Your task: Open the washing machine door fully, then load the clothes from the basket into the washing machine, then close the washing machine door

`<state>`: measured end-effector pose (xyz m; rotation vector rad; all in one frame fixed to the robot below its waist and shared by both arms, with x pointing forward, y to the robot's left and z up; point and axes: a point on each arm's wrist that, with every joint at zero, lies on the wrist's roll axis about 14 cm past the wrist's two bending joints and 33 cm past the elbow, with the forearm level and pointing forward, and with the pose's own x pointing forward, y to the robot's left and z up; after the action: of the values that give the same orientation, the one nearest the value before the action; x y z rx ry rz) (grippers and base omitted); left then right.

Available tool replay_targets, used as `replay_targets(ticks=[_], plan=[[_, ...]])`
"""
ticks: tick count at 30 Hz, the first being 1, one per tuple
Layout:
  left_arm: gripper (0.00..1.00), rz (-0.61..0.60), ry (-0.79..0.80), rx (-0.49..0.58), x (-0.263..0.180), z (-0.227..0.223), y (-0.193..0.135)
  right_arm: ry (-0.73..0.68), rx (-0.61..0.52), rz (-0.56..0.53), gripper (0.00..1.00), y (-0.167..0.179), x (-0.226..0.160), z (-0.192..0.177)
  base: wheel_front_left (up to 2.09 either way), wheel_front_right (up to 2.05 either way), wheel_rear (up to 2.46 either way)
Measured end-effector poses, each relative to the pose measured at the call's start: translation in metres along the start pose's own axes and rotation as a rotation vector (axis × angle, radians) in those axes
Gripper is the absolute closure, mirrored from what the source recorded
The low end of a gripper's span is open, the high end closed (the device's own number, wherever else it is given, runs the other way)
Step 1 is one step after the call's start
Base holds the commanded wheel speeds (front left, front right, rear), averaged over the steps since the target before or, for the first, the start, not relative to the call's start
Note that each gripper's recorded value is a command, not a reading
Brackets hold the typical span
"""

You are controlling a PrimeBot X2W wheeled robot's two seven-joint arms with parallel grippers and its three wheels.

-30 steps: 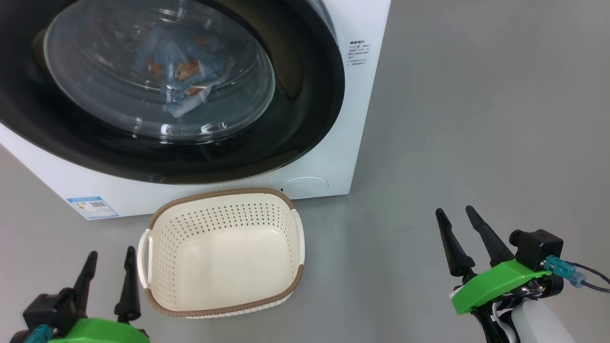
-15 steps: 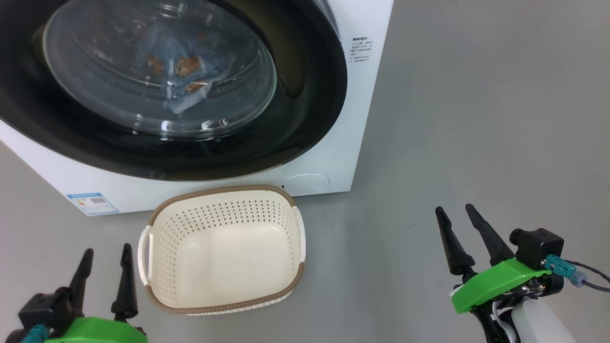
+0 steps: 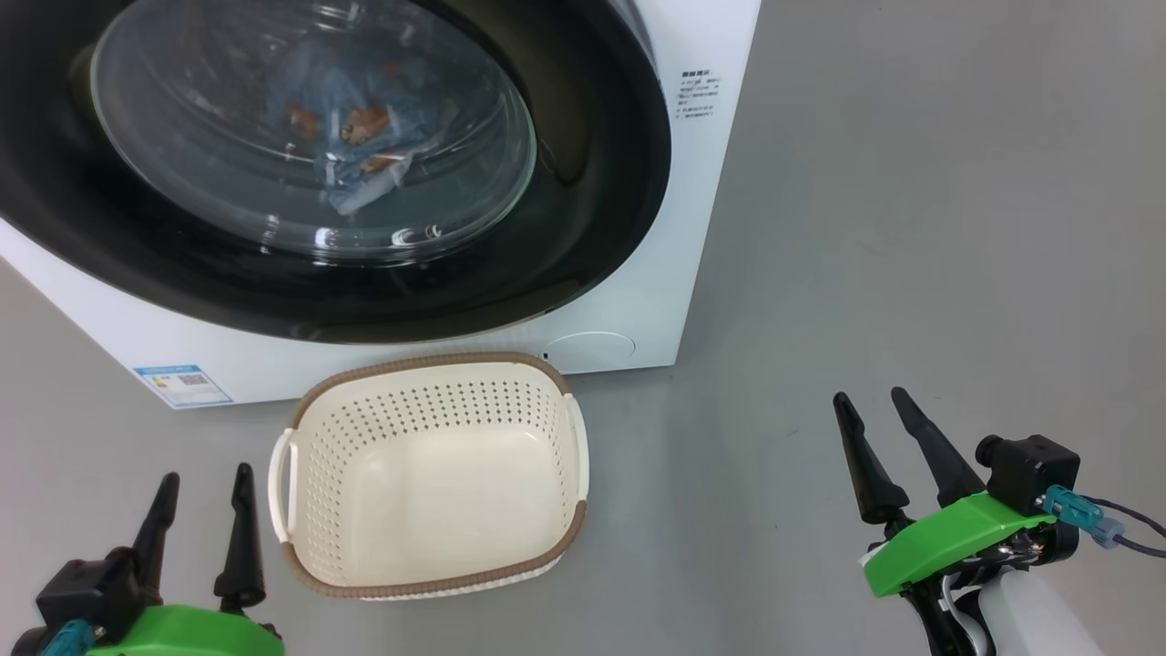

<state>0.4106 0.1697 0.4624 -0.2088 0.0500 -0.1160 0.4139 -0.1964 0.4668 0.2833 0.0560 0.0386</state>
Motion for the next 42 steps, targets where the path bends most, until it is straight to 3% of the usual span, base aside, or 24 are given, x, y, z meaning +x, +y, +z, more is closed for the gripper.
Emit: replay_targets(ticks=[5,6,14,42], plan=[[0.0,0.005,-0.002,0.001,0.0,0.001,0.001,0.0,0.0,0.002,0.0,0.001,0.001,0.0,0.0,0.0,0.0],[1.0,0.005,-0.003,0.0,0.0,0.001,0.001,0.0,0.0,0.003,1.0,0.001,0.001,0.0,0.0,0.0,0.0],[1.0,0.025,0.08,-0.069,-0.012,-0.028,-0.006,0.09,0.037,-0.034,1.0,-0.004,-0.014,-0.031,0.0,0.0,0.0],[1.0,0.11,0.073,-0.362,-0.019,-0.02,0.006,0.057,0.327,-0.094,1.0,-0.008,-0.015,-0.018,0.0,0.0,0.0]])
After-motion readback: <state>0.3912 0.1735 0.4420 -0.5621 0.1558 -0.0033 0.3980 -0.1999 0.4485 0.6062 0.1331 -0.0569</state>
